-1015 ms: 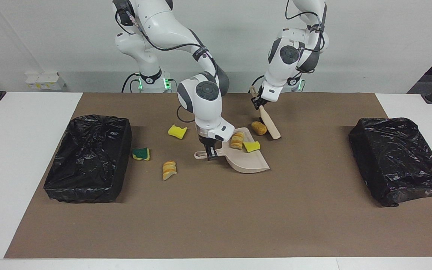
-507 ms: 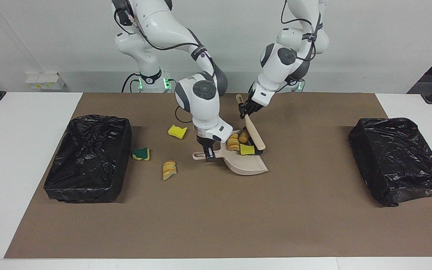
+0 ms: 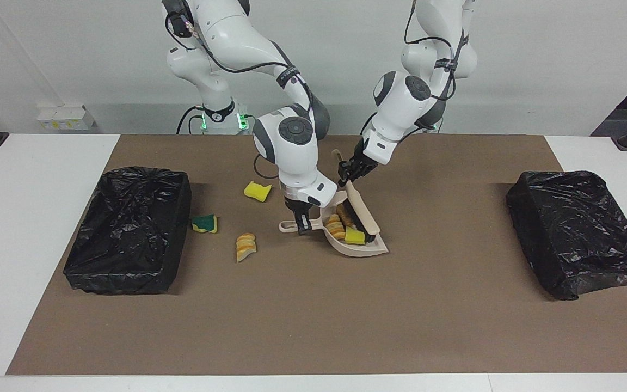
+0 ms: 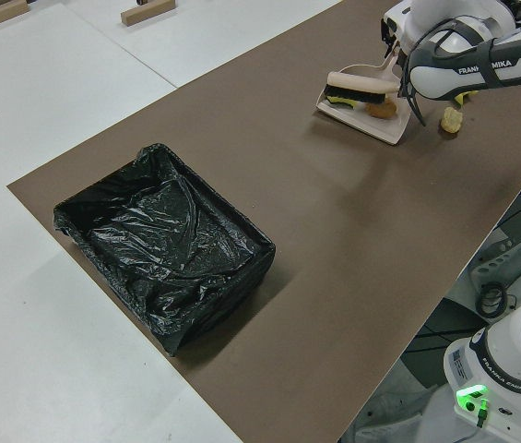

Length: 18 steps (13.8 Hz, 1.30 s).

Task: Sweep and dump trash in bin

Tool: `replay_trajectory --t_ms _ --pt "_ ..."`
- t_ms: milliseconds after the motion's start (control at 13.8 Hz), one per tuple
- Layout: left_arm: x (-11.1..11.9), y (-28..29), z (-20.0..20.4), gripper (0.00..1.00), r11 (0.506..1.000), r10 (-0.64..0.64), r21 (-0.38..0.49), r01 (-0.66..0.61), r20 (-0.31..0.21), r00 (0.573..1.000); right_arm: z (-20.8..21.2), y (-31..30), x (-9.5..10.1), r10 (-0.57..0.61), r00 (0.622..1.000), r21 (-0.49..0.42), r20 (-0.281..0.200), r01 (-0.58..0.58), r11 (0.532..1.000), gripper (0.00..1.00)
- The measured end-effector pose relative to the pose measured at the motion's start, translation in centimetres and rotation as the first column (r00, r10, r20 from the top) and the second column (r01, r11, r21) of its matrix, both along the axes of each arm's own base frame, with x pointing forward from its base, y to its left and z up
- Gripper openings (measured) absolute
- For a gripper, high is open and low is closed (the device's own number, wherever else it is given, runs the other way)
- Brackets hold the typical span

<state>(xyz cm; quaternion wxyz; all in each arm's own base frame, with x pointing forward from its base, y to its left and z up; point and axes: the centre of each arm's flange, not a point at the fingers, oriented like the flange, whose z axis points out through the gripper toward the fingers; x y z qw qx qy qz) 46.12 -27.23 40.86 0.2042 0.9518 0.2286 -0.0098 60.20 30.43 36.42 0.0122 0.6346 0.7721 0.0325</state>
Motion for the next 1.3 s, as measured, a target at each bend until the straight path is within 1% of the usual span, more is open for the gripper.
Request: replay_trajectory --t_ms 290,362,507,580,725,797,942,1087,1305 --pt "2.5 5.6 3.3 0.26 0.982 -0.097 0.161 0.101 -0.034 0.995 1.7 -2.4 1.2 -0.040 0.999 0.042 0.008 0.040 0.998 0.32" --pt "3.1 7.0 4.1 0.26 0.975 -0.125 0.182 0.130 -0.037 0.991 2.6 -3.7 1.5 -0.035 0.999 0.046 0.015 0.034 0.998 0.32" --pt "4.2 9.8 4.8 0.26 0.959 -0.185 0.213 0.189 -0.039 0.982 5.1 -7.3 1.9 -0.018 1.000 0.038 0.009 0.018 0.999 0.32" --pt "4.3 10.9 4.7 0.26 0.948 -0.221 0.222 0.228 -0.053 0.974 6.9 -9.6 1.9 -0.019 1.000 0.034 0.005 0.019 0.999 0.32" --pt "3.6 10.9 4.1 0.26 0.935 -0.258 0.229 0.271 -0.083 0.962 10.2 -14.7 1.8 -0.037 0.999 0.025 -0.004 0.037 0.999 0.32" --pt "2.8 10.3 3.7 0.26 0.929 -0.274 0.234 0.288 -0.092 0.957 11.5 -17.3 1.7 -0.045 0.999 0.022 -0.004 0.045 0.999 0.32" --pt "-0.1 7.9 2.9 0.26 0.906 -0.324 0.249 0.342 -0.113 0.939 13.4 -22.5 1.5 -0.078 0.997 0.018 -0.008 0.078 0.997 0.32" --pt "-4.0 5.0 2.0 0.26 0.886 -0.353 0.271 0.375 -0.129 0.927 14.4 -27.4 1.2 -0.100 0.995 0.014 -0.009 0.101 0.995 0.32" --pt "-10.6 -0.5 0.0 0.26 0.880 -0.343 0.305 0.365 -0.126 0.931 14.5 -35.7 0.6 -0.132 0.991 0.008 -0.018 0.132 0.991 0.32"
